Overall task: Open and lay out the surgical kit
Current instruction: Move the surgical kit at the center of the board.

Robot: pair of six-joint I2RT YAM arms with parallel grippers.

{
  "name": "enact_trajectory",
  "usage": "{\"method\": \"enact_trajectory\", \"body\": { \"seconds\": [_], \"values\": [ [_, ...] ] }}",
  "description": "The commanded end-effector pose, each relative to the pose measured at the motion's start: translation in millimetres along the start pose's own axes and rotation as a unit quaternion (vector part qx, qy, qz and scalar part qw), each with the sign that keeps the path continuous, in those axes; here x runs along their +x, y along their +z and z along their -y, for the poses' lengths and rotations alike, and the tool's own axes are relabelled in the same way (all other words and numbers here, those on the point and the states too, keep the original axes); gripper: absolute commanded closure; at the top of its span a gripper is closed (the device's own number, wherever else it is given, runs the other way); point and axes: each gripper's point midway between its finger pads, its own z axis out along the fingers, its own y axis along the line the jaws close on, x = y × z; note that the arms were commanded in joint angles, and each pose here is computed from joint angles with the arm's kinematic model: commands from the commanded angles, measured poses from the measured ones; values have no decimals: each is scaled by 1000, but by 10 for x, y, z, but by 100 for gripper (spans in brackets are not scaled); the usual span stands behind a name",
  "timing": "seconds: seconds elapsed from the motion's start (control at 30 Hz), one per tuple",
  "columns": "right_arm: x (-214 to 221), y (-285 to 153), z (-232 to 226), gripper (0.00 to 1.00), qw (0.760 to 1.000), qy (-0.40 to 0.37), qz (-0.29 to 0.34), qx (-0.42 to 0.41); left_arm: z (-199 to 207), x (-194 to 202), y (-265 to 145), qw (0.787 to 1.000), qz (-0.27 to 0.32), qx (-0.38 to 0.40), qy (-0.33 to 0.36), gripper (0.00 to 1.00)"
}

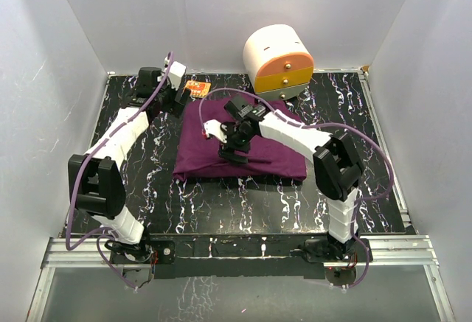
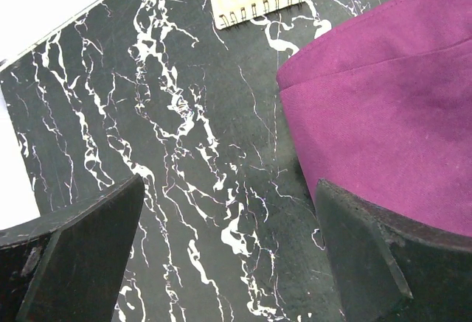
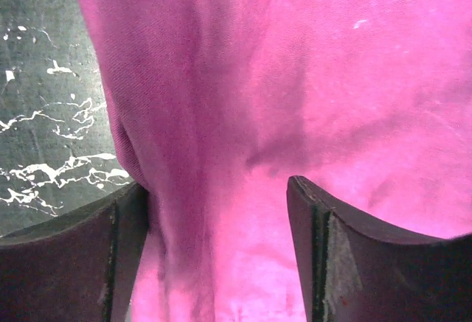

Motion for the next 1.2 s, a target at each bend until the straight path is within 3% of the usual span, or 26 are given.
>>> {"method": "enact_trajectory", "body": {
  "seconds": [0.0,0.33,0.43,0.53,0.7,1.0,1.17],
  "values": [
    [-567,-601,199,28,992,-4,104,64,-71,-183,-226,999,38,-8,6,2],
    [-471,-1315,791,24,960,98,208,158,18,-125,-215,999,43,10,17,2],
    [-326,-1563,1216,25,925,170,229,251,22,-111,-213,999,43,11,19,2],
    [-39,-1795,1670,28,873,247,222,357,45,-97,-228,999,43,16,19,2],
    [310,-1858,2124,35,817,329,212,423,79,-91,-285,998,50,22,21,2],
    [605,-1851,2509,43,760,356,197,507,105,-96,-343,998,59,26,24,1],
    [610,-1783,2717,46,749,355,203,520,127,-75,-336,998,56,31,24,1]
  ]
}}
